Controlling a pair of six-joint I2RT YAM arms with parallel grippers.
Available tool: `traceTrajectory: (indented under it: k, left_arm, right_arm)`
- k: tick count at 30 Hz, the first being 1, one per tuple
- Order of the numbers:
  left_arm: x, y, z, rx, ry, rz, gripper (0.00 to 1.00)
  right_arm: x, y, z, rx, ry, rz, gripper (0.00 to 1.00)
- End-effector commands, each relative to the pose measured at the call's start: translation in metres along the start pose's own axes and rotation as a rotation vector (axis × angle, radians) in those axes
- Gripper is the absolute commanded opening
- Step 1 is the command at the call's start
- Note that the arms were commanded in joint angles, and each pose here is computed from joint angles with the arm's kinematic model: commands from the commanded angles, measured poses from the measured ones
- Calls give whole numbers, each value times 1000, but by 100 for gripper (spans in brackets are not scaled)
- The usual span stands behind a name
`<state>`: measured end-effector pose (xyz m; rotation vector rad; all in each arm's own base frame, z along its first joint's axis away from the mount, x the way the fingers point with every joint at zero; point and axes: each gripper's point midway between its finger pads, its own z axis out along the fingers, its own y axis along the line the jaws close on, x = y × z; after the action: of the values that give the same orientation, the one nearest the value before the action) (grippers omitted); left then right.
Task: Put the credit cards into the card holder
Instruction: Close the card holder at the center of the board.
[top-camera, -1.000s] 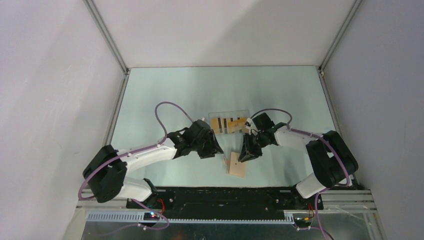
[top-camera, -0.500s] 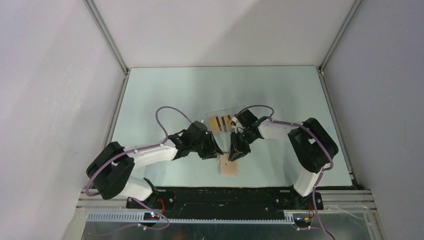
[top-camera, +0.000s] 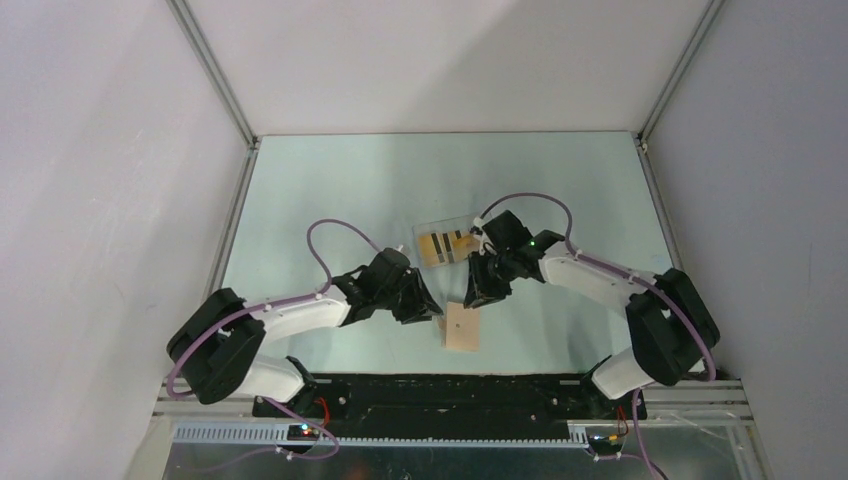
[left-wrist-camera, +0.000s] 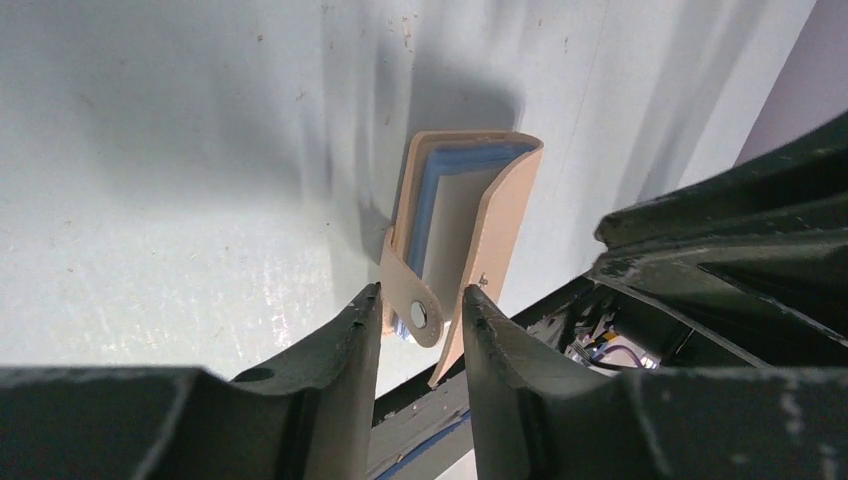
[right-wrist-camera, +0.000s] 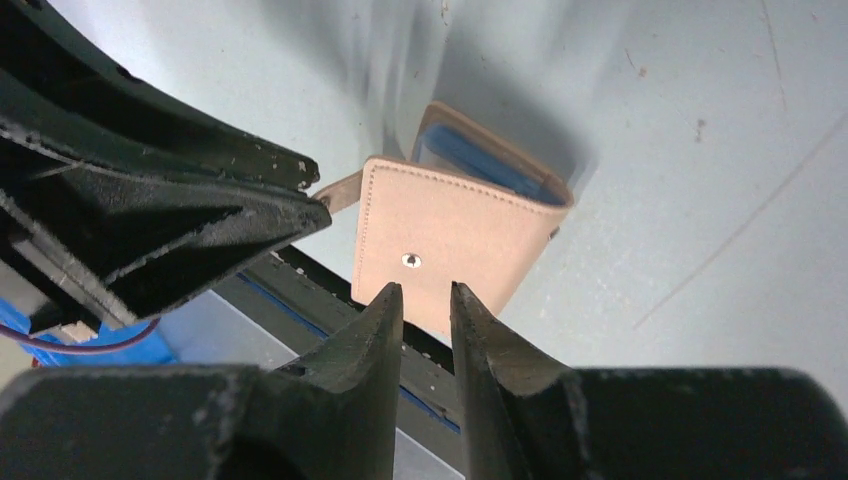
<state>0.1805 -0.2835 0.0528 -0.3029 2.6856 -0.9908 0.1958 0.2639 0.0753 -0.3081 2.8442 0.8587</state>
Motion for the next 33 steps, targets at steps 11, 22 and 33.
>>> traceTrajectory:
  k: [11,22,33]
  left_arm:
    - [-11,-16,-7,66,-48,-4,36]
    - [-3,-24,-6,157,1,-22,37]
    - [8,-27,7,151,68,-20,28]
  right_arm:
    - [39,-9,18,56,112,-12,22]
    - [43,-30,57,130,158,36,12]
    - [45,-39,61,174,159,73,8]
